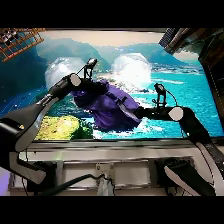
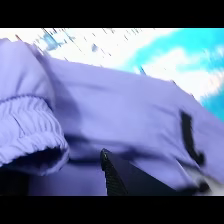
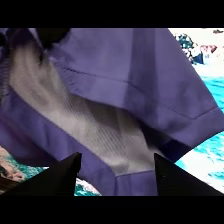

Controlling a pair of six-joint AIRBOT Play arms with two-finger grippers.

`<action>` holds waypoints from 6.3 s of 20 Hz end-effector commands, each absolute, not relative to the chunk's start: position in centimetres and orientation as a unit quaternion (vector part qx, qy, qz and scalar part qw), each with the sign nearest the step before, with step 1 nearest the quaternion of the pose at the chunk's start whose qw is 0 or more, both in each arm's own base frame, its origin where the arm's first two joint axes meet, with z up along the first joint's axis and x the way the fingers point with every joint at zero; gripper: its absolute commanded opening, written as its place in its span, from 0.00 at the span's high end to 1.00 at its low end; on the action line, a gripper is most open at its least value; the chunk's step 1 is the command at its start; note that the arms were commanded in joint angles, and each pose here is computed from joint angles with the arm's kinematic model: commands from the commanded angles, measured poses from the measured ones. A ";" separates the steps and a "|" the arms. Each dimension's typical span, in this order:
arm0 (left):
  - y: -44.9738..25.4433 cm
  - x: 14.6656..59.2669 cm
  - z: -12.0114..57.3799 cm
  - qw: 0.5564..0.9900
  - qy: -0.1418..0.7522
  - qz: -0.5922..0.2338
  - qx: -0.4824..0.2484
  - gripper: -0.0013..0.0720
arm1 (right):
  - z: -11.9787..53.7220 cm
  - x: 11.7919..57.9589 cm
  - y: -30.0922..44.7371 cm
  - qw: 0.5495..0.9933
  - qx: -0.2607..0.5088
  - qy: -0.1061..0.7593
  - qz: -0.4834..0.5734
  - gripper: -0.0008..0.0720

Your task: Fold the clothes and pants, and hang the long-sleeved shirts on hangers.

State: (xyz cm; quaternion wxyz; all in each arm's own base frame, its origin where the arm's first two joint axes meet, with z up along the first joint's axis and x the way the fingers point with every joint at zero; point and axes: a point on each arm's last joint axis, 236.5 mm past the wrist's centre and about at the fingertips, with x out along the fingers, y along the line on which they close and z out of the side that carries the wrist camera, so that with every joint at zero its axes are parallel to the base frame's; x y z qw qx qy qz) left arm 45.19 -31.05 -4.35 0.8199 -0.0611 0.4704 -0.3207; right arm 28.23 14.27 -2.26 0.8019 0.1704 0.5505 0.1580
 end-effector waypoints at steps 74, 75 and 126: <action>-30.4 49.8 10.3 0.857 0.297 -0.380 0.180 0.97 | -4.3 28.5 13.3 0.826 -0.107 0.496 0.248 0.00; -30.5 49.5 10.4 0.855 0.300 -0.383 0.181 0.97 | -4.4 28.4 13.4 0.824 -0.104 0.498 0.248 0.00; -25.6 33.1 32.6 0.915 0.213 -0.321 0.120 0.97 | 47.8 37.5 5.9 0.991 -0.042 -0.108 0.064 0.97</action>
